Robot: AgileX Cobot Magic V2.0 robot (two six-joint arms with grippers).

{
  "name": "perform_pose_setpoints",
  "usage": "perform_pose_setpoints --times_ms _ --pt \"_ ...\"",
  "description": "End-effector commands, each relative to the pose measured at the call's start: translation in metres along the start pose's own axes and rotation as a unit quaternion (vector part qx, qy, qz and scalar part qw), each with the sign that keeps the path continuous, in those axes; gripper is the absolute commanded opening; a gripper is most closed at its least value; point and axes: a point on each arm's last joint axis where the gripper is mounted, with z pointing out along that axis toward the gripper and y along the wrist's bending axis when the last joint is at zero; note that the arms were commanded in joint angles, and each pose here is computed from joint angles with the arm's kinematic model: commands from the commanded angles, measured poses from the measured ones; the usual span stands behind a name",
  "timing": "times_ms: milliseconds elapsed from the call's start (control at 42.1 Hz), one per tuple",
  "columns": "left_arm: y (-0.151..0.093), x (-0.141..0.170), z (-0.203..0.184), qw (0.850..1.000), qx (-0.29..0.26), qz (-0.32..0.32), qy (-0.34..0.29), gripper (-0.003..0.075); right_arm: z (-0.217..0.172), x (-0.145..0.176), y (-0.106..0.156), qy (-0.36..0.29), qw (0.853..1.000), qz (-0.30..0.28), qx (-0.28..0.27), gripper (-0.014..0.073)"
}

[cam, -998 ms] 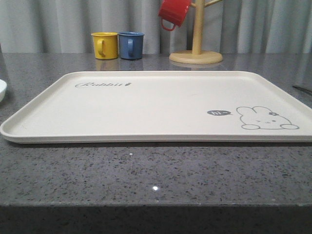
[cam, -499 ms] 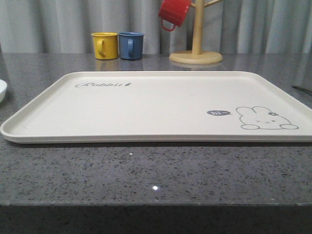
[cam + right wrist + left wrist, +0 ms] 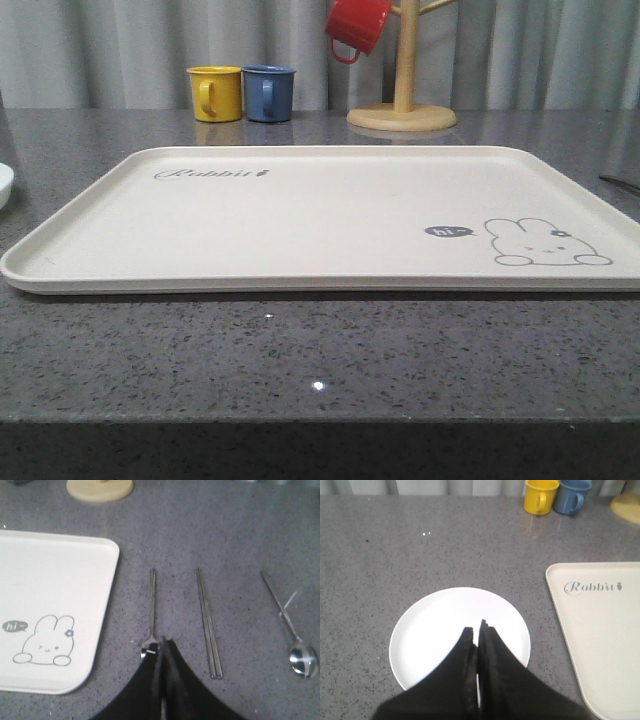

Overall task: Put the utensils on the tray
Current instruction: 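Move the left gripper down to the white plate's rim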

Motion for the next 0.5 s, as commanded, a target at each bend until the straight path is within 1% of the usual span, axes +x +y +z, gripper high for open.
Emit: perform_pose_setpoints --times_ms 0,166,333,404,451,475 --pt "-0.0007 -0.0128 0.0027 1.000 0.003 -0.002 -0.025 -0.0020 0.0022 -0.0113 -0.0010 -0.014 1.000 -0.004 0.005 -0.0066" --pt "-0.0003 -0.0123 0.0109 1.000 0.001 0.001 -0.006 -0.0020 0.0040 -0.0086 -0.0010 0.005 1.000 -0.004 0.005 -0.0066" --pt "0.0021 -0.0119 0.0116 0.999 -0.012 0.030 -0.002 -0.0020 0.0040 -0.0083 -0.0010 0.007 1.000 -0.004 0.005 -0.0055" --pt "0.0022 -0.0119 0.0116 0.999 -0.013 0.031 -0.002 -0.0019 0.0040 -0.0080 -0.0010 0.008 1.000 -0.004 0.005 -0.0004" --pt "0.0022 -0.0121 0.0116 0.999 -0.013 0.031 -0.003 -0.0015 0.0040 -0.0075 -0.0010 0.011 1.000 -0.004 0.005 0.0062" --pt "0.0022 -0.0125 0.0116 0.999 -0.013 0.031 -0.005 -0.0004 0.0040 -0.0074 -0.0010 0.012 1.000 -0.004 0.005 0.0109"
